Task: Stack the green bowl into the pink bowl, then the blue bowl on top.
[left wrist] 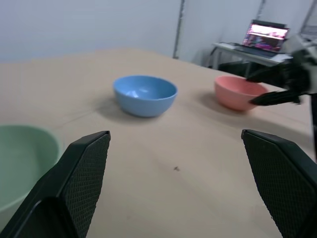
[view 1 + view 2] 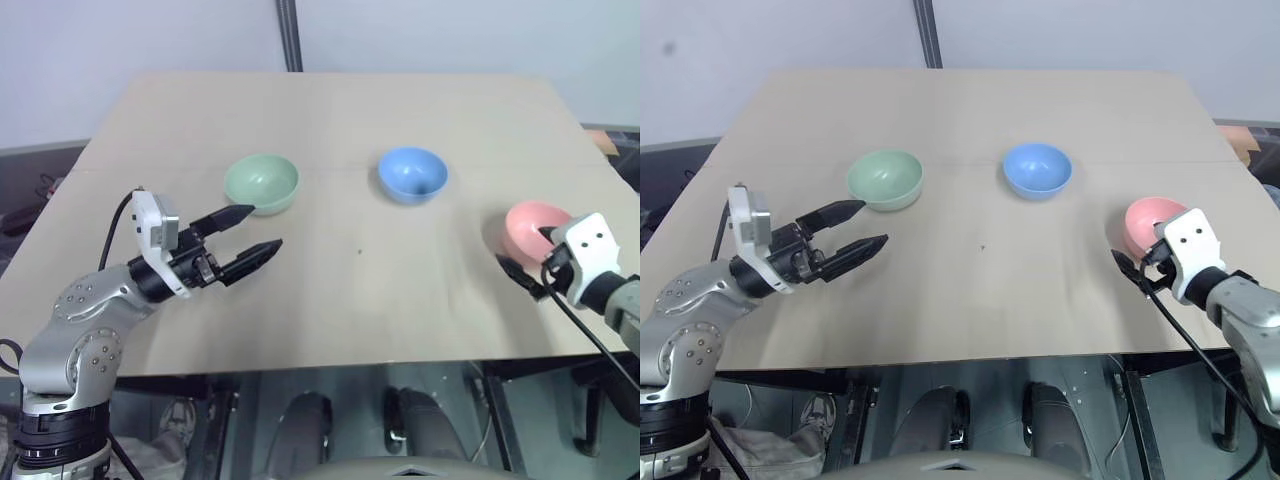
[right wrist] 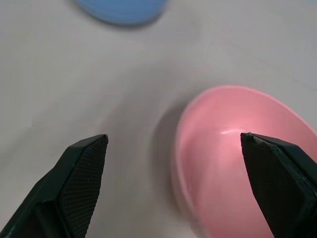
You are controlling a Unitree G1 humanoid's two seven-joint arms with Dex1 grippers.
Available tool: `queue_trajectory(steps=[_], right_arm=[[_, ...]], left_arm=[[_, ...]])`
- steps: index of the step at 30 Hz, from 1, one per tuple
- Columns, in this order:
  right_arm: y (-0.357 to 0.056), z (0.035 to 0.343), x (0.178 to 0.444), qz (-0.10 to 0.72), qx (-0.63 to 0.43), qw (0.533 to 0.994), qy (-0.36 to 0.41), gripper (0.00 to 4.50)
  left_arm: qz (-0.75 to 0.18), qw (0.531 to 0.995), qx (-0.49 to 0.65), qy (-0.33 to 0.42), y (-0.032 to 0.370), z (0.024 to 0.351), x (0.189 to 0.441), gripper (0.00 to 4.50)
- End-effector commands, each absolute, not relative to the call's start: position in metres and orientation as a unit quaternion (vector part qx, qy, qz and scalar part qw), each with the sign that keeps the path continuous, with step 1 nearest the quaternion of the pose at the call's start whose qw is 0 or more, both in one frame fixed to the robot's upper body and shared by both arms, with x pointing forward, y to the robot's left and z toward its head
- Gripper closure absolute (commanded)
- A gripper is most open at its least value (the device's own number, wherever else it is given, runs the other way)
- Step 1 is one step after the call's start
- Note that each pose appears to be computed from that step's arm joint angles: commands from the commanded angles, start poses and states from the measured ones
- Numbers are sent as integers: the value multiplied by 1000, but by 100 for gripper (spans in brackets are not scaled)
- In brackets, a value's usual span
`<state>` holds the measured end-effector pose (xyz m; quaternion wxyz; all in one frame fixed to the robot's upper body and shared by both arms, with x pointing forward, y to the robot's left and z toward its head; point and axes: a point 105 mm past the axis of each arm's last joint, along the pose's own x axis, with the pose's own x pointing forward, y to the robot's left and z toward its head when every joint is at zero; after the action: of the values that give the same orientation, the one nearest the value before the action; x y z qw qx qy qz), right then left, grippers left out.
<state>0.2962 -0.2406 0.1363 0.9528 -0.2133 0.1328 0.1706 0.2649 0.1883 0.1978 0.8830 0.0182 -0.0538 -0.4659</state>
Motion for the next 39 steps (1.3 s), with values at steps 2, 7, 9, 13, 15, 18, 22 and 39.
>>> queue_trajectory(steps=[2, 7, 9, 13, 15, 18, 22, 39], right_arm=[[-237, 134, 308, 174, -227, 948, 140, 0], [-237, 125, 325, 162, -236, 946, 151, 83], [-237, 125, 329, 162, -245, 944, 148, 169], [-228, 129, 333, 183, -272, 935, 133, 372], [-224, 131, 334, 191, -286, 931, 124, 445], [-202, 140, 331, 234, -313, 916, 89, 445], [-145, 152, 311, 343, -288, 893, 48, 445], [-44, 133, 315, 438, -287, 852, 29, 200]], left_arm=[[-507, 857, 46, -77, 177, 208, 254, 2], [-520, 848, 56, -83, 172, 210, 251, 0], [-520, 848, 55, -83, 171, 209, 250, 0], [-513, 853, 52, -77, 171, 205, 248, 0], [-507, 858, 50, -72, 171, 203, 248, 0], [-496, 864, 45, -68, 173, 199, 248, 0], [-468, 880, 43, -68, 180, 198, 255, 0], [-303, 931, 205, -16, 200, 188, 302, 0]])
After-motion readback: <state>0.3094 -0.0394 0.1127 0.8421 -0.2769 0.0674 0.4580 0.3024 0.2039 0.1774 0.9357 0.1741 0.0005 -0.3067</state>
